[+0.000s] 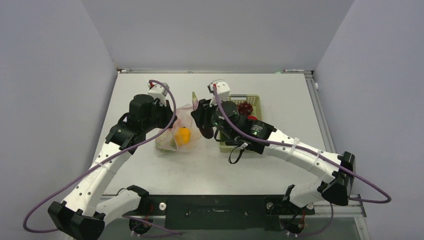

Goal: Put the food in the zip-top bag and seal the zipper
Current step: Place the fake vegetable in the zipper food storage bag.

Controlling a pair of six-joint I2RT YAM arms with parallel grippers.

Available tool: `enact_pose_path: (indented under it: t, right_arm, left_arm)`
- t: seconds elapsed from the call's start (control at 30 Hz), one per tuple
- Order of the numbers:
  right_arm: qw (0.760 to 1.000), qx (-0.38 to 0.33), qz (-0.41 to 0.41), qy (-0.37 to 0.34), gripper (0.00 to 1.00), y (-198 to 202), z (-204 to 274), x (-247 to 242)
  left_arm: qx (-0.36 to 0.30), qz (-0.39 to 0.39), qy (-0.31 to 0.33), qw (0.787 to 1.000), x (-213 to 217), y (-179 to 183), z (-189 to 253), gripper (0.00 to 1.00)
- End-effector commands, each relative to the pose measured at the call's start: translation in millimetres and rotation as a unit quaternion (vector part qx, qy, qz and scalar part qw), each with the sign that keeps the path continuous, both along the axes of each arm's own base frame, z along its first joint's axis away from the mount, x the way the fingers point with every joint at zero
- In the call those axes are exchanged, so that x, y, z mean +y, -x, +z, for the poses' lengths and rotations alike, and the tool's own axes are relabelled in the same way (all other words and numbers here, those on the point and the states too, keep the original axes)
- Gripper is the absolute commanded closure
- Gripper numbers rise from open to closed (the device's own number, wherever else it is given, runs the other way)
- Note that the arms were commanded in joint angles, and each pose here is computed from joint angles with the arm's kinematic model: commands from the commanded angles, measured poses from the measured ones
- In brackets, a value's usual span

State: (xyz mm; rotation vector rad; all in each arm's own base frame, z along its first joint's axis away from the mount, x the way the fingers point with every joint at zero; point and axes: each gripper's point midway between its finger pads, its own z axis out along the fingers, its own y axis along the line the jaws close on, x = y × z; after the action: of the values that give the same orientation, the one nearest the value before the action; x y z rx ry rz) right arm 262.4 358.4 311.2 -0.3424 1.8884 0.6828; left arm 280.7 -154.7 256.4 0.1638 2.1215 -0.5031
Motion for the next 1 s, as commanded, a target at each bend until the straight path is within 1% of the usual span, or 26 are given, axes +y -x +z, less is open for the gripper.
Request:
enact_pose_path:
  t: [0.0, 0.1, 0.23, 0.4, 0.57, 0.87, 0.97]
  right_arm:
    - [0.991, -0.036, 0.013, -0.13, 0.83, 12.2, 53.9, 23.4]
    - [0.985, -0.038, 0.005, -0.171, 0.83, 14.9, 62.1, 30.8]
    - [0.978, -0.043, -0.019, -0.203, 0.83, 14.8, 65.1, 32.5]
    - [0.969, -0.045, -0.056, -0.235, 0.84, 10.4, 58.0, 30.7]
    - [0.953, -0.052, -0.097, -0.281, 0.84, 7.5, 52.5, 22.2]
    - [0.935, -0.075, -0.17, -0.303, 0.85, 10.6, 35.0, 26.7]
    - [0.932, -0.081, -0.188, -0.3, 0.84, 10.1, 29.1, 30.7]
  left_arm:
    - [-0.028, 0.011, 0.018, 0.999, 0.3, -5.8, 14.3, 1.0]
    - [-0.03, 0.016, 0.022, 0.999, 0.9, -5.7, 15.2, 1.0]
    - [-0.031, 0.017, 0.028, 0.999, 0.4, -5.2, 16.9, 1.0]
    - [-0.035, 0.019, 0.04, 0.998, -0.1, -4.1, 20.5, 1.0]
    - [-0.035, 0.025, 0.054, 0.998, 0.0, -4.3, 22.8, 1.0]
    - [-0.032, 0.023, 0.072, 0.997, -1.0, -5.2, 24.8, 1.0]
    - [-0.032, 0.022, 0.073, 0.997, -1.0, -5.1, 25.0, 1.0]
